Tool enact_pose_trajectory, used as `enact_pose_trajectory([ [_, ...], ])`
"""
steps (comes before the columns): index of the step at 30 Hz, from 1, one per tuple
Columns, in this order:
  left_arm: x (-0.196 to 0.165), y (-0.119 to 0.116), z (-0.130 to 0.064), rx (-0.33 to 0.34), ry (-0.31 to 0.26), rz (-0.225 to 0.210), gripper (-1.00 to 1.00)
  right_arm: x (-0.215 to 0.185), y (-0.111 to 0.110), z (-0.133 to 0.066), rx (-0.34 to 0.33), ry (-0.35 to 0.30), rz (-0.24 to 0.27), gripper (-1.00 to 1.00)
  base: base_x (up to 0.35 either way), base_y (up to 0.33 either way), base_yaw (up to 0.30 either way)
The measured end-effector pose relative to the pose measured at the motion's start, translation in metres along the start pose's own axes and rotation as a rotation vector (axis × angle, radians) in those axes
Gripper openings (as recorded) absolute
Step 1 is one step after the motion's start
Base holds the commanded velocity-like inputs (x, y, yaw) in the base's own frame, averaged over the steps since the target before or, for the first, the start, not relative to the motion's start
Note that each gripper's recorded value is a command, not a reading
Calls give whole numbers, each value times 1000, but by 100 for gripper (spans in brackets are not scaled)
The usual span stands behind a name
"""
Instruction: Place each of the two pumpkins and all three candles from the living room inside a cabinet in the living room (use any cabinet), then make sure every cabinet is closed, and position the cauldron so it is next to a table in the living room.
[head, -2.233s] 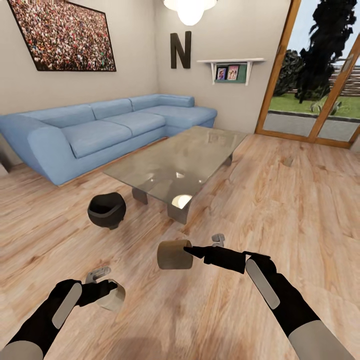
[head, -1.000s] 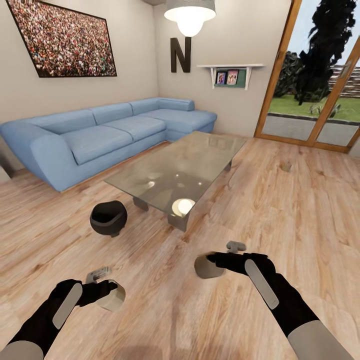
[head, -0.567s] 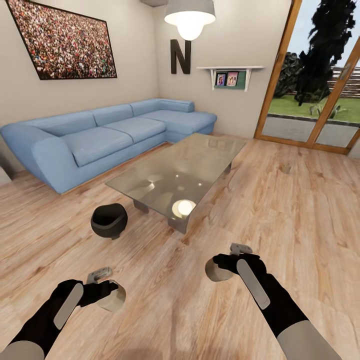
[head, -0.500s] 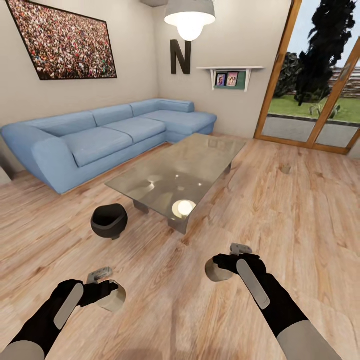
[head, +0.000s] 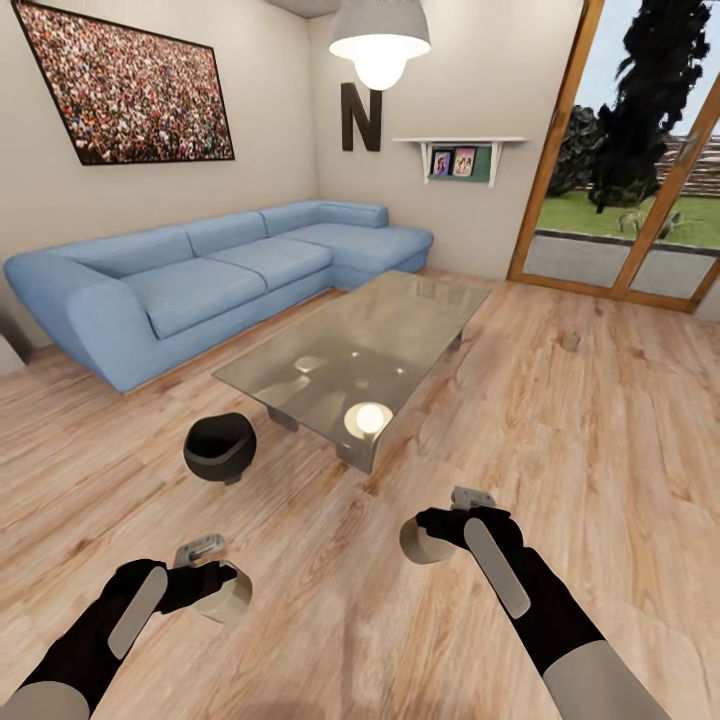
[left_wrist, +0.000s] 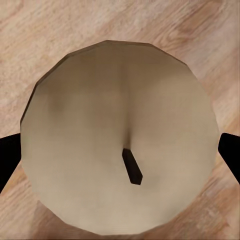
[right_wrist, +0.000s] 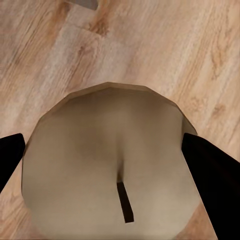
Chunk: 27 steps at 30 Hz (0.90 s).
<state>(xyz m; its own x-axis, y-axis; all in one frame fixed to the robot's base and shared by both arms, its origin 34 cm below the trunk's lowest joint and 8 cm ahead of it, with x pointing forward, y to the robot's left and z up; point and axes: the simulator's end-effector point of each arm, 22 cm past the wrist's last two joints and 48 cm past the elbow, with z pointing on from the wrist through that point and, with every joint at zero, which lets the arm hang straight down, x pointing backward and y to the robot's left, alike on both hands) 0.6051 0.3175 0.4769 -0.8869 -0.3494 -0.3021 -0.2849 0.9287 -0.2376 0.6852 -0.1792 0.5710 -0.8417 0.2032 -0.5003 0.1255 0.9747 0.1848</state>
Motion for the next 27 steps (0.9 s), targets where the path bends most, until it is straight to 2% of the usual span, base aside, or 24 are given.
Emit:
enact_pose_trajectory([
  [6,-4,-3,-10,-1,2,0,-100,-6,2,-8,-2,4,1,-100,0,0,-133],
  [10,-8,-5,-16,-1,3,-1,-100,-11,4,-14,-1,5,1,-100,0,0,-261],
  [16,-9,-5,-17,2,1,-4,-100,-11,4,-14,-3,6,1,-100,0,0,-276],
  [23,-14,-9,-29,2,1,-5,-100,-19,6,-24,-3,7,3,-100,0,0,-279],
  [27,-17,-12,-35,1,3,-2,-100,-27,0,-30,-4,6,47,-100,-19,0,-279],
])
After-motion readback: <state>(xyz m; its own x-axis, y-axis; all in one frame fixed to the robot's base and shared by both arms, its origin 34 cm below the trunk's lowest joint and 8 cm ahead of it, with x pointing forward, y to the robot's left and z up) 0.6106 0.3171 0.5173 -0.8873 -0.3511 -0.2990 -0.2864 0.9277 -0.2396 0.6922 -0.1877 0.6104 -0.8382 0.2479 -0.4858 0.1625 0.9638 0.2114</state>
